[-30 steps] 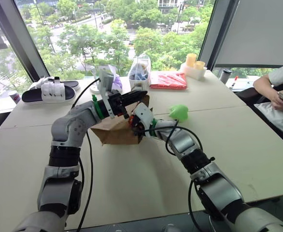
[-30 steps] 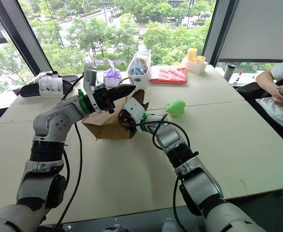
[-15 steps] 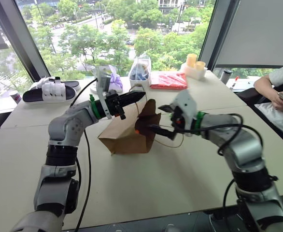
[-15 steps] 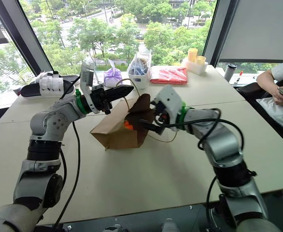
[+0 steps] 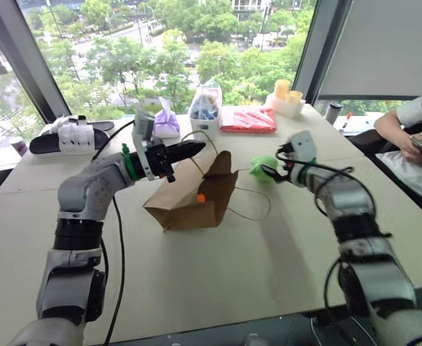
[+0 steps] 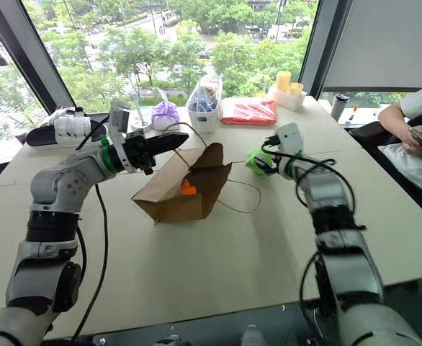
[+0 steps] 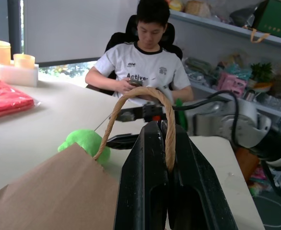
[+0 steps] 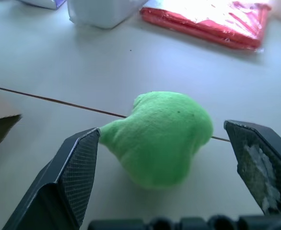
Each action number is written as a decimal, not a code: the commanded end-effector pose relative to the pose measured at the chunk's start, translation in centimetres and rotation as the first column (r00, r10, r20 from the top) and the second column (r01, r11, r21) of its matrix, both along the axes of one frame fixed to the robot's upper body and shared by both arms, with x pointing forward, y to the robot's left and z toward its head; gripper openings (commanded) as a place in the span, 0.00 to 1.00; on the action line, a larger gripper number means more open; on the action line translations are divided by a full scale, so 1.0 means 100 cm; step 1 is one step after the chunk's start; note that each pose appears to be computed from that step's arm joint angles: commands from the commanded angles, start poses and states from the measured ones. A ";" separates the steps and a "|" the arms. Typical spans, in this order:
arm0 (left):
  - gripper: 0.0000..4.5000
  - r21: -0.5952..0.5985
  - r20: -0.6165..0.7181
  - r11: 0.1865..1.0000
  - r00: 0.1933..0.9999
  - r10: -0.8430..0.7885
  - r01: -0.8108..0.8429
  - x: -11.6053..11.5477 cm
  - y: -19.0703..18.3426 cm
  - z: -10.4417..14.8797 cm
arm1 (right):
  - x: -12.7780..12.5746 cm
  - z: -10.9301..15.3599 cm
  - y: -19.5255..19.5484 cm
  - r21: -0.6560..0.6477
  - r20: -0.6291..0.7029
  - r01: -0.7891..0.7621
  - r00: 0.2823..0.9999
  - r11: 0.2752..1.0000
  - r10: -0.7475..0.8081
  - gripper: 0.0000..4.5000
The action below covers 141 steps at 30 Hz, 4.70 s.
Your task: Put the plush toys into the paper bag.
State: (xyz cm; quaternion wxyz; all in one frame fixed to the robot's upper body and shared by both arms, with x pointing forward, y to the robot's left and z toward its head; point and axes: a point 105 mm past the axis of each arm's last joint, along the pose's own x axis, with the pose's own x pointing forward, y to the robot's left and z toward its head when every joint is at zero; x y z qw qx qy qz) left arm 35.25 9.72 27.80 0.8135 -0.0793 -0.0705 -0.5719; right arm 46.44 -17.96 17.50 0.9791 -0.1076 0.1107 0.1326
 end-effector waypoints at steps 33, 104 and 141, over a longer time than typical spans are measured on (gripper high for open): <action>0.00 0.008 0.044 1.000 0.999 -0.018 0.017 -0.002 0.000 0.012 | -0.096 0.096 0.043 -0.008 0.223 -0.300 0.929 0.954 0.295 0.01; 0.00 -0.065 0.077 0.997 0.996 0.039 -0.034 -0.003 0.012 0.034 | -0.083 -0.045 0.056 0.450 -0.184 -0.038 0.974 0.892 0.135 0.99; 0.00 -0.154 0.034 0.974 0.984 0.173 -0.166 -0.006 0.026 0.028 | -0.094 0.159 0.062 0.607 0.092 -0.234 0.970 0.759 0.225 0.02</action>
